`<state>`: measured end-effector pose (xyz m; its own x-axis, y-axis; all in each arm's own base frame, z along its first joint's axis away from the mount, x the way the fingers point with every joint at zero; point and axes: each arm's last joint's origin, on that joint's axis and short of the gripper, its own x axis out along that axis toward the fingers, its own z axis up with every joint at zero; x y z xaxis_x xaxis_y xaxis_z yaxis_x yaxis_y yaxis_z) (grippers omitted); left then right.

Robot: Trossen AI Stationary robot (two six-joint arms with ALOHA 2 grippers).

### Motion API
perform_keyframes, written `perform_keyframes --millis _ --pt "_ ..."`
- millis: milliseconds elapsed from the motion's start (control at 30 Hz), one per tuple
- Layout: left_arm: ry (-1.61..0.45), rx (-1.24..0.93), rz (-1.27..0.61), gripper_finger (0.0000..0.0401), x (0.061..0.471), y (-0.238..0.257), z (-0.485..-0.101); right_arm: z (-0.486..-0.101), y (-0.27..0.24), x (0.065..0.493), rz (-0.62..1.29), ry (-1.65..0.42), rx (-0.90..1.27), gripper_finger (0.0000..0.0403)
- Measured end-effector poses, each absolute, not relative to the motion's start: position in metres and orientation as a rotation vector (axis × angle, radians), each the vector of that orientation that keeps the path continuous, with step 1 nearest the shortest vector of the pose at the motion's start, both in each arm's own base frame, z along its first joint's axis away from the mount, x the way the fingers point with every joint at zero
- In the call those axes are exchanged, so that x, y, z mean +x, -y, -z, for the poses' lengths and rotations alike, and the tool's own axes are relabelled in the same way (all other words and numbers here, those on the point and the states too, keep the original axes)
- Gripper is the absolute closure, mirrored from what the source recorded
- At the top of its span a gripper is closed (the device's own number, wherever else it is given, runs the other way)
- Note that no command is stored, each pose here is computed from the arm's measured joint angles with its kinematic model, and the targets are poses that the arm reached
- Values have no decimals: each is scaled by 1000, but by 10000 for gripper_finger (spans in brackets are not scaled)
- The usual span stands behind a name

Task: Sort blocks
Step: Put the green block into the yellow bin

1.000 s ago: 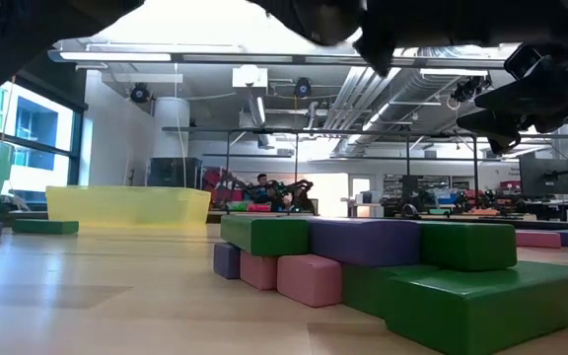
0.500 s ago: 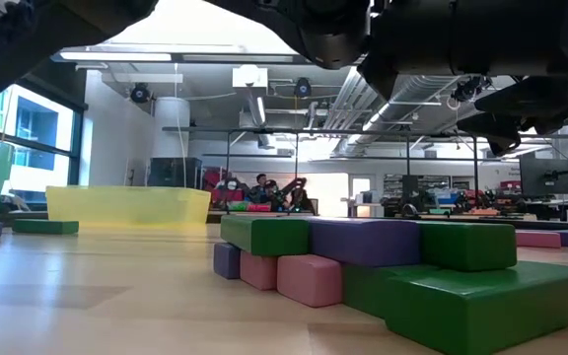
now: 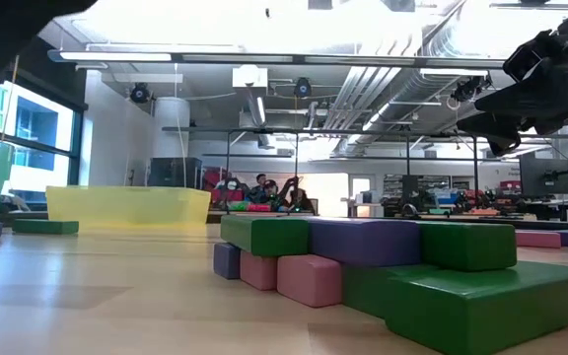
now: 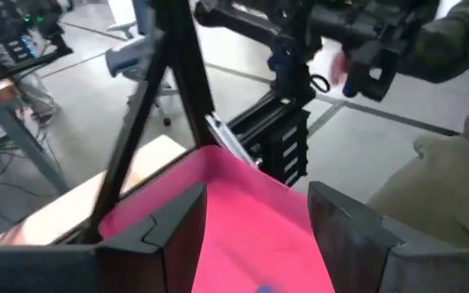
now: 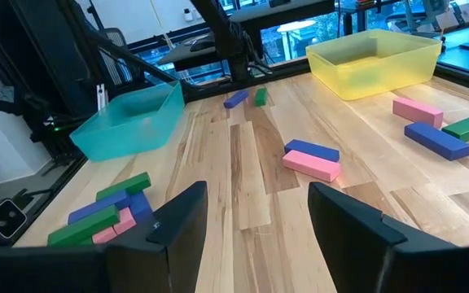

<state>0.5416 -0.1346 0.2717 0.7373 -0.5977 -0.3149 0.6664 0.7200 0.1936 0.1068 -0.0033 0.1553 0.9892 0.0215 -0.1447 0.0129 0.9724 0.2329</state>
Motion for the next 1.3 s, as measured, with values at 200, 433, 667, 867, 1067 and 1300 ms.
perform_keyframes --millis 200,433,667,867,1067,1300 --pt "-357 297 602 201 513 113 -271 -156 3 107 -4 -143 235 204" --pt "-249 255 384 202 439 107 -254 -158 3 107 8 -119 393 204" --pt "-125 149 98 202 337 94 -236 -173 4 108 -19 29 569 204" --pt "-83 77 -34 202 274 93 -222 -177 2 110 -44 62 607 204" --pt "-68 72 -171 202 248 91 -218 -191 -5 125 15 -104 439 204" --pt "-65 72 -194 202 247 90 -219 -201 -9 152 169 -612 332 204"
